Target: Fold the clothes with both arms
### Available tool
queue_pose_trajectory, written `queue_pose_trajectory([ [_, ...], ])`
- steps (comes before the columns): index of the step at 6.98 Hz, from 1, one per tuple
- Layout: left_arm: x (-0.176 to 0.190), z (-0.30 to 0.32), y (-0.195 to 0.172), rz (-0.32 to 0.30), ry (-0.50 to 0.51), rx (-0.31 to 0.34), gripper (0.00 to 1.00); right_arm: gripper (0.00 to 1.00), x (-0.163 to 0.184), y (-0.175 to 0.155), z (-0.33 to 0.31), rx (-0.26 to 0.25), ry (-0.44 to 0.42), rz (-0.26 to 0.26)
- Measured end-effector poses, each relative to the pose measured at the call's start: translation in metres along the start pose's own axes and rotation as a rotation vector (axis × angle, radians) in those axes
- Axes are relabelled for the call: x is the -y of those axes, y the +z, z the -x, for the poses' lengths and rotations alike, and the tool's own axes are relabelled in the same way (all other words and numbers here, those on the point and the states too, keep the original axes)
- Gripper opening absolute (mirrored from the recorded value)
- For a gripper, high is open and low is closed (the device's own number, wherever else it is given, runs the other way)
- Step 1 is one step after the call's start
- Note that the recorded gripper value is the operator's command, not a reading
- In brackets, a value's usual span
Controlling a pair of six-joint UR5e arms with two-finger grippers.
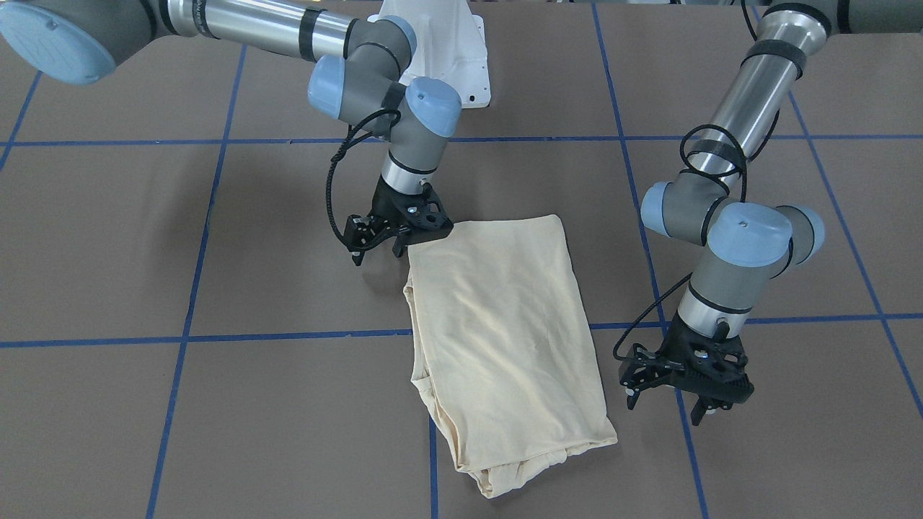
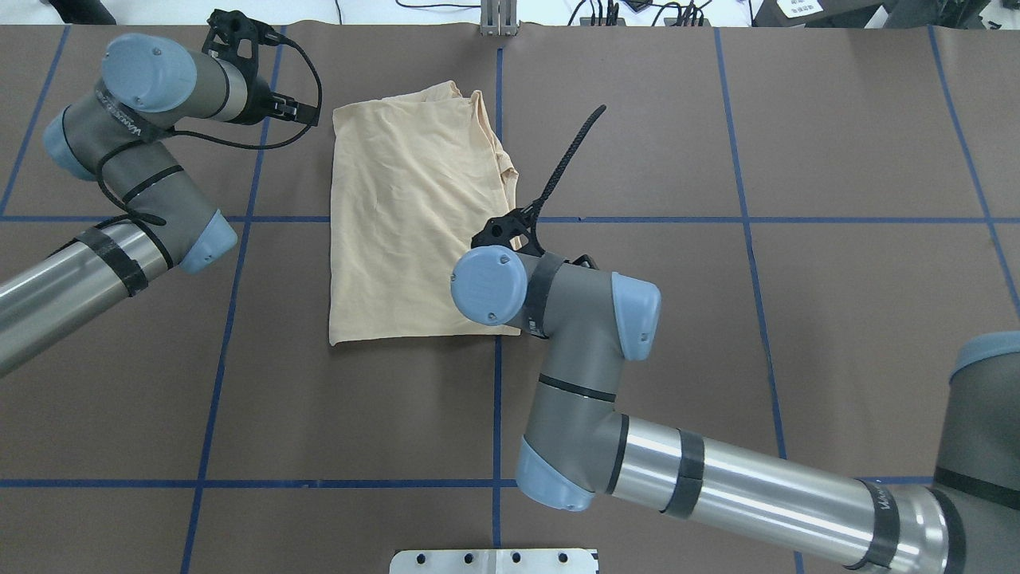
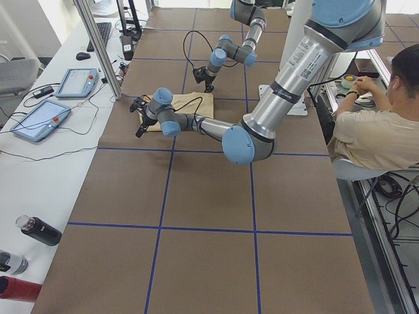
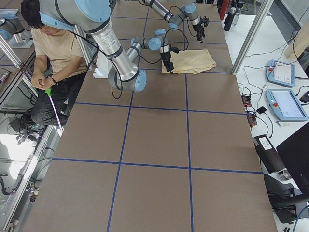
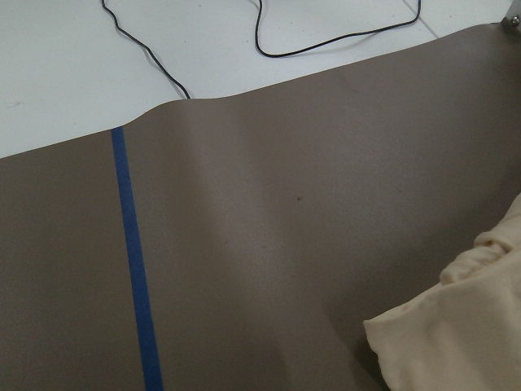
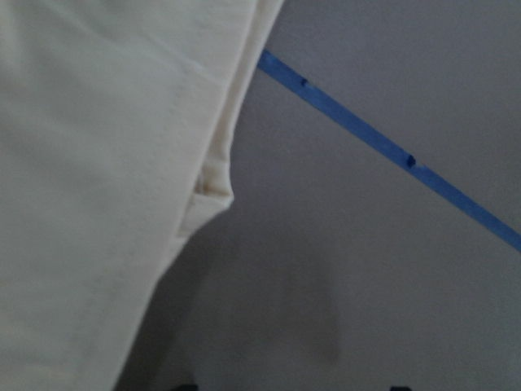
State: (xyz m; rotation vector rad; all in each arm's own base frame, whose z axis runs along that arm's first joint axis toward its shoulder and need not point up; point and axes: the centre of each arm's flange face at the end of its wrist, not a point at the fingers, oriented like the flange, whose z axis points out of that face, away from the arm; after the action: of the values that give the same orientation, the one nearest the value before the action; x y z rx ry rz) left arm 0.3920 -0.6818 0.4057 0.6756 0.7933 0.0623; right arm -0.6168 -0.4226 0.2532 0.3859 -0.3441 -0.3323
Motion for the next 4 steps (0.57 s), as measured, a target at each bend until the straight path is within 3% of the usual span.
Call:
queue_pose_trajectory([
  [2,0.001,-0.001,-0.001,-0.002,0.0,-0.002,1.0,0.84,-0.018,-0.024,-0.023,0.05,0.022,-0.036],
  [4,0.002,-0.002,-0.002,-0.005,0.001,-0.004,1.0,0.86,0.002,-0.064,-0.014,0.128,0.151,-0.084],
])
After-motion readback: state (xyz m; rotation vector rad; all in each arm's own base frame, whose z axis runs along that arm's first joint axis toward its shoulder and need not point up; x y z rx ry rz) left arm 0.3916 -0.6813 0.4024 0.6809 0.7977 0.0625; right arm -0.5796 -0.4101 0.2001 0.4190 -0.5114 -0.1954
